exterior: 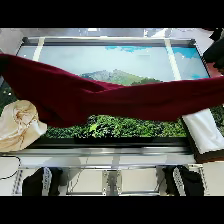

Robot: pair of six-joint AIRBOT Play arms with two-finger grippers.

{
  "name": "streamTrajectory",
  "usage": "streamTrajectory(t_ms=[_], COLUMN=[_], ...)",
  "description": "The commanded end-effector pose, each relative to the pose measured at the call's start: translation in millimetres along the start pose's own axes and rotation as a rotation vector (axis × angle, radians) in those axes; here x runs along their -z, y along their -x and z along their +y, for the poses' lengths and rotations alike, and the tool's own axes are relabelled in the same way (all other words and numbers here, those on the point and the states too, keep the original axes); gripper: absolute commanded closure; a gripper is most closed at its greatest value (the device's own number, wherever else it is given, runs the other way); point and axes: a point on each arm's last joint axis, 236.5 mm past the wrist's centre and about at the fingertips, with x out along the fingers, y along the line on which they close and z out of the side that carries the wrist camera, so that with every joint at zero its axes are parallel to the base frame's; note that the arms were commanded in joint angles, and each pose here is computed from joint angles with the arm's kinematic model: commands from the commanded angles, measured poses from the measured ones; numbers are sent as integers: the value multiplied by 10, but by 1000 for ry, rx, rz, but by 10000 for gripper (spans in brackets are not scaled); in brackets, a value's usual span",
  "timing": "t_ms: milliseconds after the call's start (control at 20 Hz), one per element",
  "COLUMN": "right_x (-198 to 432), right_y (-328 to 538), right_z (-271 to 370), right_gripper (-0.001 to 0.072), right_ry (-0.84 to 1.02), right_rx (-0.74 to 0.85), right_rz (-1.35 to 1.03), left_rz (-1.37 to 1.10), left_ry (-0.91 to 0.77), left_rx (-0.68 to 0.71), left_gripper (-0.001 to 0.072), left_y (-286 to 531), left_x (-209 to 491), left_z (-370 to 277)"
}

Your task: Fold the shirts.

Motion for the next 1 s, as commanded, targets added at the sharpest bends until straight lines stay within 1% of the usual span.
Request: streamTrajectory(t_ms=[0,50,150,300,400,500,600,700,800,900,950], right_x=[-392,-433,-407,-5,340,619,1088,1748,2468,3162,3397], right_y=[612,601,401,-247,-777,-1381,-1920,-2369,-2769,-3146,-3315], right_z=[-353,-380,-422,-503,-443,-266,-123,-101,-82,-68,-84], right_gripper=[706,706,706,706,705,705,704,704,704,704,704], right_ry=[78,80,71,27,-19,-84,-184,-231,-276,-310,-324], right_rx=[223,231,218,153,48,-111,-244,-291,-290,-262,-241], right_rz=[-108,-111,-68,175,358,473,627,805,951,1041,1058], left_rz=[-35,-39,-6,181,312,472,657,833,929,938,922], left_ry=[-242,-276,-295,-283,-264,-229,-189,-160,-160,-153,-153], left_rx=[-177,-190,-250,-398,-369,-352,-357,-373,-383,-408,-414], left_gripper=[693,693,693,692,692,692,692,692,692,691,691], left_y=[408,465,464,167,-295,-779,-1177,-1495,-1841,-2213,-2392], left_x=[-530,-598,-598,-301,10,486,1110,1782,2343,2732,2887], left_z=[-135,-143,52,640,792,1015,1311,1637,2004,2378,2530])
